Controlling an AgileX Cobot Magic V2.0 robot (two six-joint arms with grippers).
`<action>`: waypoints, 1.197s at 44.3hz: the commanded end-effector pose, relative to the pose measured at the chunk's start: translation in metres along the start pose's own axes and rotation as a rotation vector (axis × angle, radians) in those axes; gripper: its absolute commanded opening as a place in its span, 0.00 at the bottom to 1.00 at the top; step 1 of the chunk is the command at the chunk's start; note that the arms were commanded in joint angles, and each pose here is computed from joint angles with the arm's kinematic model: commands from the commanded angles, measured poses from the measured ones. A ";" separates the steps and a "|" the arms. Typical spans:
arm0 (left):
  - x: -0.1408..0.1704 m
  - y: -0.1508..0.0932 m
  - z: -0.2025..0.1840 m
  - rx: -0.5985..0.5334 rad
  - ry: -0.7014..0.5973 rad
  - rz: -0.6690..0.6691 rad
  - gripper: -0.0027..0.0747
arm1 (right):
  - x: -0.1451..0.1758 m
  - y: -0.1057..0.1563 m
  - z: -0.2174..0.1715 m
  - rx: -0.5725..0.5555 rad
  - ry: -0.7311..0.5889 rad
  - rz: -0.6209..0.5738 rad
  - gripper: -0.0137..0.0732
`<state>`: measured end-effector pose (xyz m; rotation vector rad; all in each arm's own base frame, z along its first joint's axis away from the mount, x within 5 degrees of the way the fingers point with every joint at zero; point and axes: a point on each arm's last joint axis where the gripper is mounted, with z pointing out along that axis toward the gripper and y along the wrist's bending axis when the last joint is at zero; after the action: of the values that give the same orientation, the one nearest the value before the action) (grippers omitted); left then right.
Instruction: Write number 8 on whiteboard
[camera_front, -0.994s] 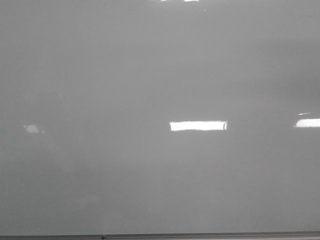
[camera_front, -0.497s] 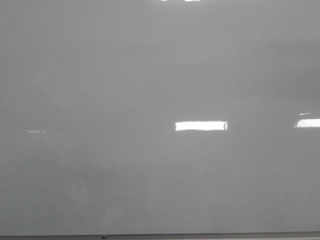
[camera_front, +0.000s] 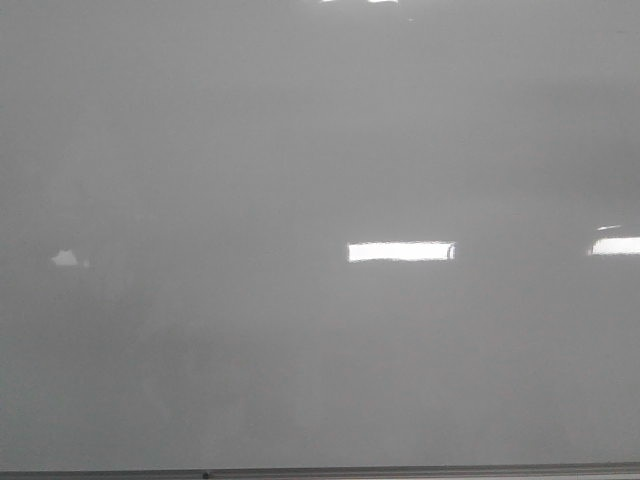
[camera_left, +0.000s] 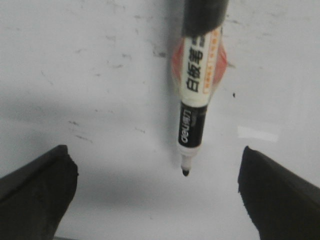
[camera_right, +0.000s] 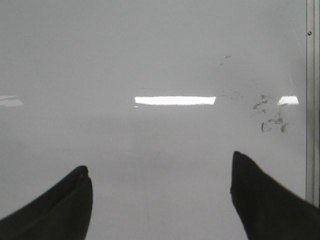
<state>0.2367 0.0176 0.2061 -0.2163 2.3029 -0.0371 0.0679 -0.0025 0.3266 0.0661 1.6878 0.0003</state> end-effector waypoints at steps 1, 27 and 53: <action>-0.019 -0.006 0.003 0.006 -0.143 0.035 0.84 | -0.017 0.000 -0.001 -0.001 -0.094 -0.008 0.84; -0.016 -0.016 0.026 0.017 -0.179 0.072 0.24 | -0.017 0.001 -0.001 -0.004 -0.091 -0.008 0.84; -0.034 -0.064 -0.036 0.225 0.061 0.303 0.09 | -0.017 0.003 0.018 -0.025 0.105 -0.010 0.84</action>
<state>0.2474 -0.0224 0.2322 0.1051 2.4580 -0.1255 0.0784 -0.0018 0.3251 0.0584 1.8109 0.0111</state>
